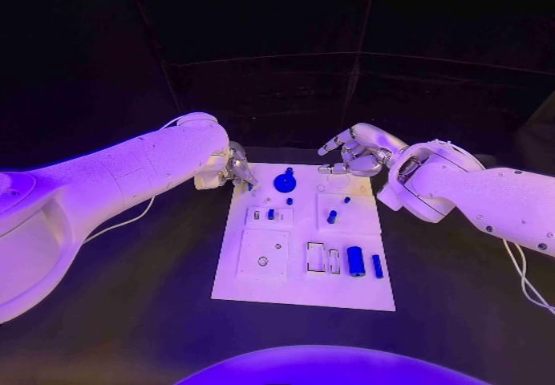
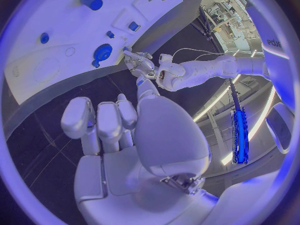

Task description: Assemble the parts on the task board

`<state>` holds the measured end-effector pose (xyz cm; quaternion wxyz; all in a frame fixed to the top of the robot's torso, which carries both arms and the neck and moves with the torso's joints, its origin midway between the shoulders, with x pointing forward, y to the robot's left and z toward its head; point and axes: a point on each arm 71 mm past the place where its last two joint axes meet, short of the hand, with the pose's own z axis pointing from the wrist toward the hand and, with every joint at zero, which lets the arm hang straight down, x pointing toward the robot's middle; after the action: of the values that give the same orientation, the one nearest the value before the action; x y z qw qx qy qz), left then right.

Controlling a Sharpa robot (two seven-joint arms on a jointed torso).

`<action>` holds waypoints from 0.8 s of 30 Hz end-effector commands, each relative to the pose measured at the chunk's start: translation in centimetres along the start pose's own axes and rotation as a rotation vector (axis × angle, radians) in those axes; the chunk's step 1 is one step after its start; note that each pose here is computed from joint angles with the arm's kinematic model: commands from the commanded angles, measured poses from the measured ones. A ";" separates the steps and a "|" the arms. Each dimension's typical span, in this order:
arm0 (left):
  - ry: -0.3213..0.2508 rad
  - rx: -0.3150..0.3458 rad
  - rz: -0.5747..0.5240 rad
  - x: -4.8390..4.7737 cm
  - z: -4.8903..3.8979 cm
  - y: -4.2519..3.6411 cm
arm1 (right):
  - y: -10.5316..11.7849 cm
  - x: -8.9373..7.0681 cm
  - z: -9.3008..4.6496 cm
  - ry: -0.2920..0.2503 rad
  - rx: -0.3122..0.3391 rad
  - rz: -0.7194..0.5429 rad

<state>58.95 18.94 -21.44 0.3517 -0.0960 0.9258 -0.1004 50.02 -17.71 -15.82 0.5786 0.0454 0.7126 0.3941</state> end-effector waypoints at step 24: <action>0.054 -0.016 -0.028 0.10 0.07 1.93 | 0.0 -0.1 0.0 0.006 -0.003 0.000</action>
<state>58.73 20.85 -22.20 0.3313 -0.1109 0.9321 -0.0957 50.03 -17.80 -15.84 0.5779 0.0455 0.7137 0.3932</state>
